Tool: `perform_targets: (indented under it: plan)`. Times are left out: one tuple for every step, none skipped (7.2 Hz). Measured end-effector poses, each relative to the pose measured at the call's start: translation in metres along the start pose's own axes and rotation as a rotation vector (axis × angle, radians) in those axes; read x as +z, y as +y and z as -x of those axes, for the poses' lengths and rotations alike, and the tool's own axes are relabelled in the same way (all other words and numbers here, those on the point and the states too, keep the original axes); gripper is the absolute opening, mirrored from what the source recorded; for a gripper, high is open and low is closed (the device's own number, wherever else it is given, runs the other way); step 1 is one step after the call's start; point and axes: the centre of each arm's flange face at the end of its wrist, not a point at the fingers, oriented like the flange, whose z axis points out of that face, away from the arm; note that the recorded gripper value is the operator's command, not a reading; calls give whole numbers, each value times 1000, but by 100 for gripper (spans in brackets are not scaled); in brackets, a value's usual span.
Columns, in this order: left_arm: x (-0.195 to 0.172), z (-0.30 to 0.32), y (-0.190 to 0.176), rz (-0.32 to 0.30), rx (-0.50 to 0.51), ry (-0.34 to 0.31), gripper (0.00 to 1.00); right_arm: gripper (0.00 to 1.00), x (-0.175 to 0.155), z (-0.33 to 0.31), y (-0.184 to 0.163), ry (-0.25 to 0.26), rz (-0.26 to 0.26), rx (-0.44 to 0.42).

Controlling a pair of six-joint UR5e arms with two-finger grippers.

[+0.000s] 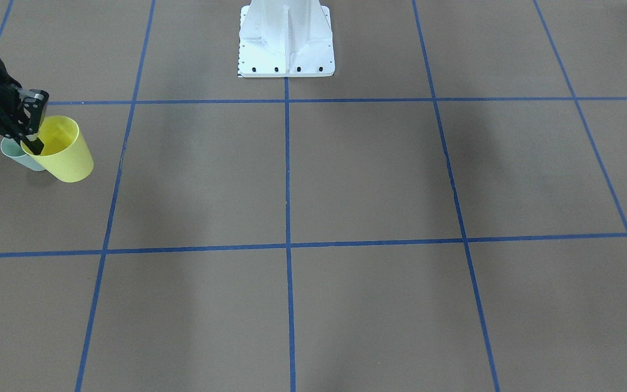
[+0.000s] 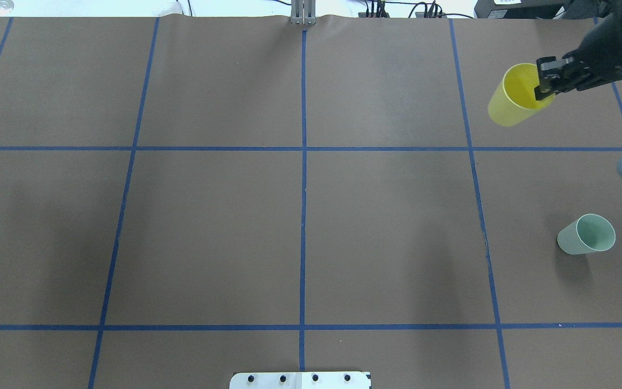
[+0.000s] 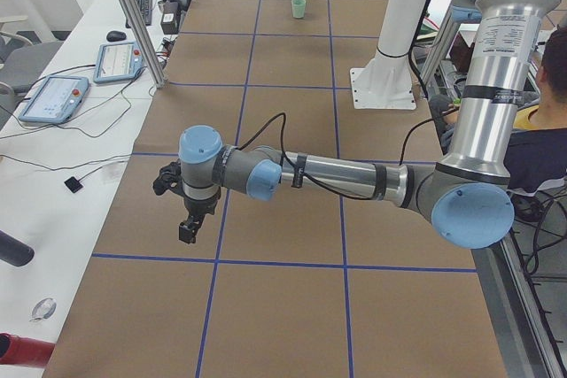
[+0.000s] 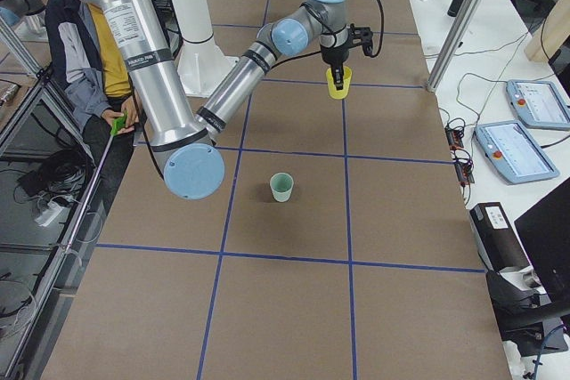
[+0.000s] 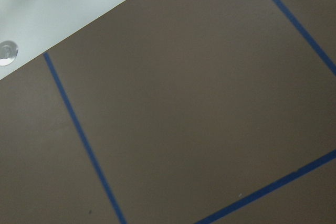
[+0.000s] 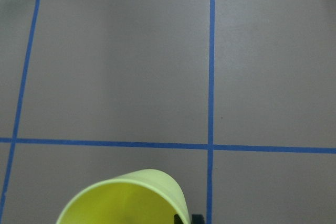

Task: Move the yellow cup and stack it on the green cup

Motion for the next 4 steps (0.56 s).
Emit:
perform_targets:
  plan:
    - [9,8,18,41,0,6,100,0,0,-33,11,0,30,-49]
    - [17,12,31,92,-24,15,100,0,4,-66,24,8,64,-103]
    - [22,15,41,133,-51,23,100,0,13,-98,41,22,106,-154]
    - [24,16,49,153,-67,28,100,0,25,-128,62,35,149,-188]
